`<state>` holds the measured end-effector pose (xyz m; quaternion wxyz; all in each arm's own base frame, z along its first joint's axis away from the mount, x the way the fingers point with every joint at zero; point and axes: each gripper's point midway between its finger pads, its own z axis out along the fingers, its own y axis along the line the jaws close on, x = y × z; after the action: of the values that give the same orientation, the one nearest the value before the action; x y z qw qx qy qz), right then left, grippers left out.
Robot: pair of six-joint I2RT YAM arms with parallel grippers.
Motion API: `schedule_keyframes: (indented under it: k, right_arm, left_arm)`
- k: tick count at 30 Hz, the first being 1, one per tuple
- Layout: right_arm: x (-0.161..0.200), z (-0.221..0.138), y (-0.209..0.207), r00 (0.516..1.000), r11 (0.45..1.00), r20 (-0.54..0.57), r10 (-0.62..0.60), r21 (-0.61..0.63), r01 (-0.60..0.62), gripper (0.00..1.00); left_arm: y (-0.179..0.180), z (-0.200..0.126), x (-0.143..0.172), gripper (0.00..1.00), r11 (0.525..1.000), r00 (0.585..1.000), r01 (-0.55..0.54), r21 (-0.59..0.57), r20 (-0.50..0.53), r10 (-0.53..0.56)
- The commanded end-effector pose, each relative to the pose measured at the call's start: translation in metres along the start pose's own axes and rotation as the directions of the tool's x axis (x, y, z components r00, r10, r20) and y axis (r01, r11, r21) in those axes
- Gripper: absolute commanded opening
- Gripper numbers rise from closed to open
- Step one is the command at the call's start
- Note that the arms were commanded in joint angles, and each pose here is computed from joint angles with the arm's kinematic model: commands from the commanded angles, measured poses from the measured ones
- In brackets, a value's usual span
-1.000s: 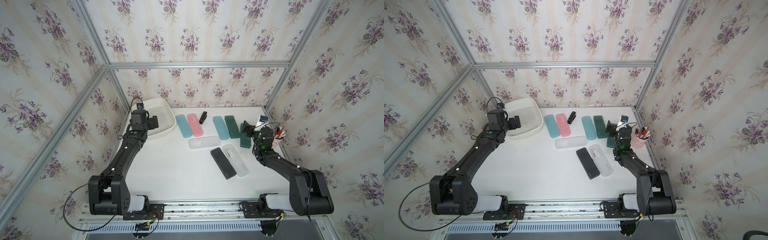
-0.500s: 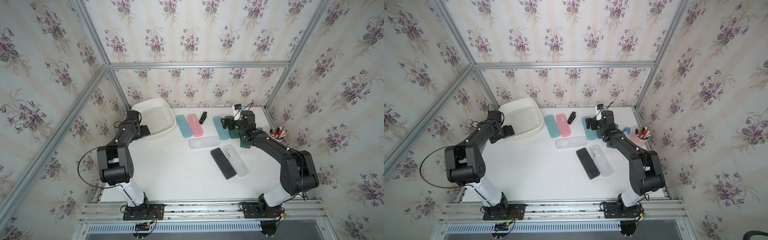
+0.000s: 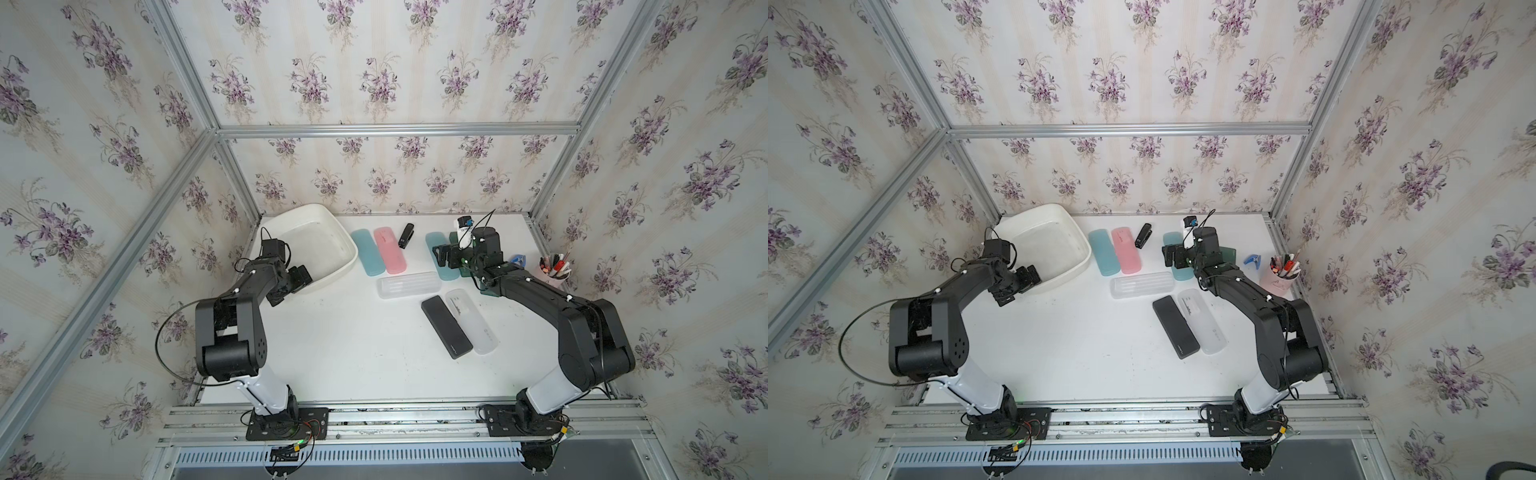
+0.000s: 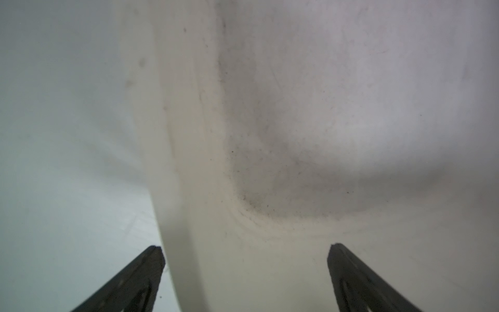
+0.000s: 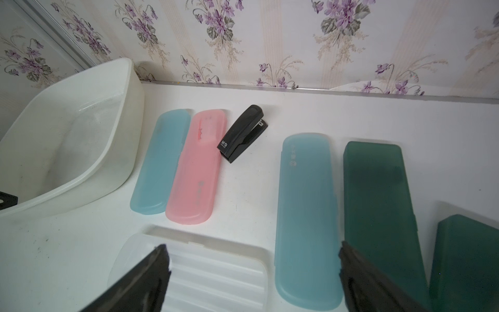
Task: Put the pencil case into the storage box
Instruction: Adjust the storage box at the center of the board.
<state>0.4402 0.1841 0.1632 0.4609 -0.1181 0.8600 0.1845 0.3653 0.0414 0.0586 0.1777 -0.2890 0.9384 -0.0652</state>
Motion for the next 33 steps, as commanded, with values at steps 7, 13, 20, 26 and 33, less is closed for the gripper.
schedule_keyframes:
  k: [7, 13, 20, 26, 33]
  right_arm:
    - [0.016, 0.005, 0.049, 0.995, 0.991, -0.046, 0.087, -0.098, -0.091, 1.0]
    - [0.021, 0.01, 0.087, 0.989, 0.979, -0.064, 0.137, -0.143, -0.145, 1.0]
    - [0.029, 0.019, 0.131, 0.988, 0.975, -0.091, 0.128, -0.168, -0.142, 1.0]
    - [0.036, 0.029, 0.138, 0.98, 0.977, -0.105, 0.168, -0.112, -0.179, 1.0]
    - [0.04, 0.059, 0.162, 0.978, 0.983, -0.141, 0.156, -0.079, -0.168, 1.0]
  left_arm:
    - [-0.02, -0.003, 0.06, 0.99, 0.996, 0.999, 0.046, 0.076, -0.028, -0.044]
    - [-0.068, -0.013, 0.088, 0.99, 0.993, 1.0, -0.011, 0.122, 0.016, 0.009]
    - [-0.097, -0.03, 0.103, 0.99, 0.989, 0.992, -0.122, 0.086, -0.022, 0.124]
    - [-0.056, -0.059, 0.108, 0.99, 0.982, 0.982, -0.185, -0.034, 0.018, 0.186]
    - [-0.035, -0.122, 0.033, 0.99, 0.967, 0.941, -0.212, -0.142, 0.236, 0.241]
